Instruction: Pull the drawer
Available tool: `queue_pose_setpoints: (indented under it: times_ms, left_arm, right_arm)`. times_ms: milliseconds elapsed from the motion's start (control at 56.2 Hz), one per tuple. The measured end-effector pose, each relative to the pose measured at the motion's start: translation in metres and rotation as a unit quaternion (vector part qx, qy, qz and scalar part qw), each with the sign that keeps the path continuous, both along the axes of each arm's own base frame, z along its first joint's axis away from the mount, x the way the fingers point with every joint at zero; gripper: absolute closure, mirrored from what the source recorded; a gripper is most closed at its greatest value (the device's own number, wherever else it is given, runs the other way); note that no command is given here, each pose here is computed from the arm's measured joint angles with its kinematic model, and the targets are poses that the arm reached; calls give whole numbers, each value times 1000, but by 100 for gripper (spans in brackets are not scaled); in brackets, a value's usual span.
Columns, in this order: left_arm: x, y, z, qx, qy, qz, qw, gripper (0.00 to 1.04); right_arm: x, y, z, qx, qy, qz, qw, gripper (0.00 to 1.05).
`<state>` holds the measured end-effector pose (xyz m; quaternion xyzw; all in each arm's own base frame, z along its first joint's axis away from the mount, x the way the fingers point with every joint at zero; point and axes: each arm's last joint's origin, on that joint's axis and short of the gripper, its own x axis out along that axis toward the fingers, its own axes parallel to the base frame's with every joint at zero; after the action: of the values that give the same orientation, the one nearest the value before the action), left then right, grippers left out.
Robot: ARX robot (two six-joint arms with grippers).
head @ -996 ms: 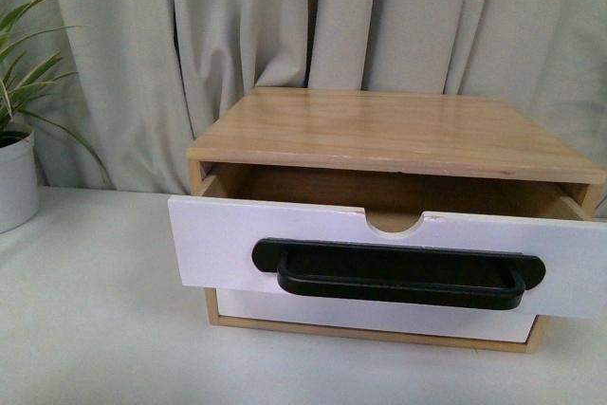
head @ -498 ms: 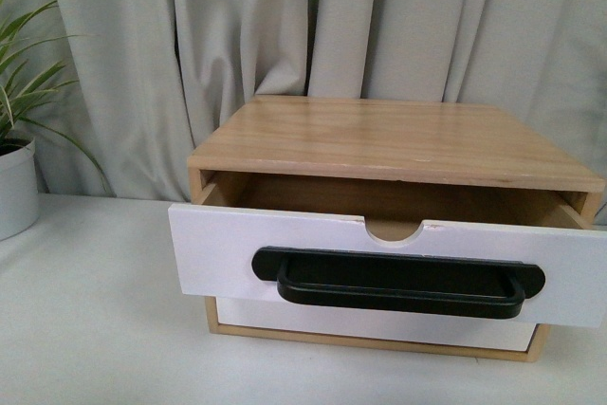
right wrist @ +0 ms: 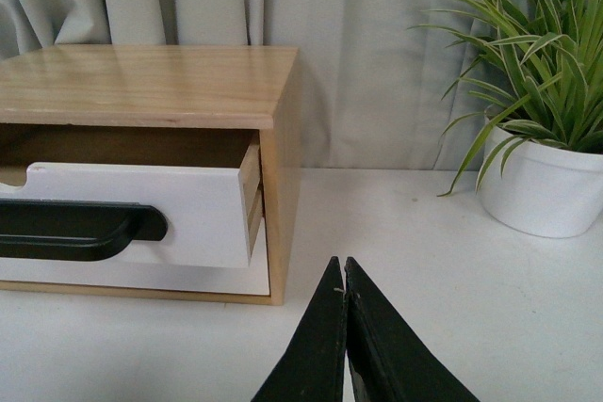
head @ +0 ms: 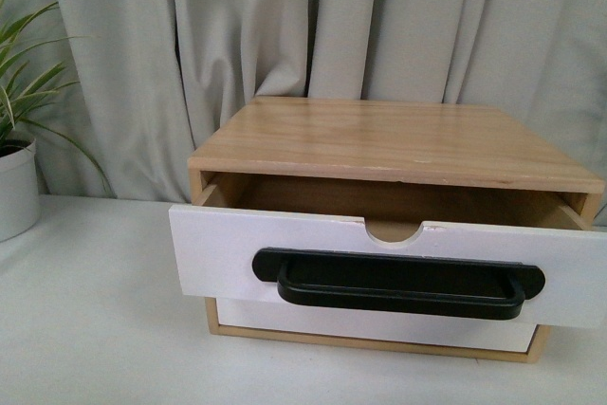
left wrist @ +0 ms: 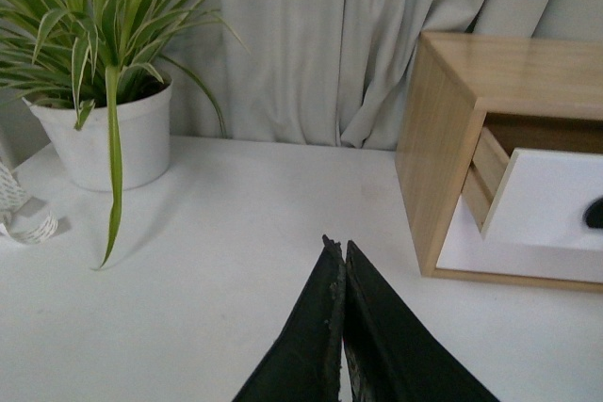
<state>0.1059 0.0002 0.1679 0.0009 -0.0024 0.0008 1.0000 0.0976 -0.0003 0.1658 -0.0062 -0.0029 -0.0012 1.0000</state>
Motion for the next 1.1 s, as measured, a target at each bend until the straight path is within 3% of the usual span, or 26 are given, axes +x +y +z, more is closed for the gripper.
queue_pose_setpoints:
  times_ms: [427,569,694,907,960,1103]
  left_arm:
    - [-8,0,-2,0,0,0,1000,101]
    - [-8,0,-2,-1,0,0,1000,77]
    - [-8,0,-2,-1,0,0,1000,46]
    - [-8,0,-2,-1,0,0,1000,9]
    - [-8,0,-2,-1,0,0,1000,5]
    - [-8,0,-2,-1,0,0,1000,6]
  right_arm:
    - [0,0,0,0,1,0,1000,103]
    - [0,0,0,0,1,0,1000,79]
    - [0,0,0,0,1,0,1000,51]
    - [0,0,0,0,1,0,1000,14]
    - [0,0,0,1,1,0,1000,7]
    - [0,0,0,1,1,0,1000,9]
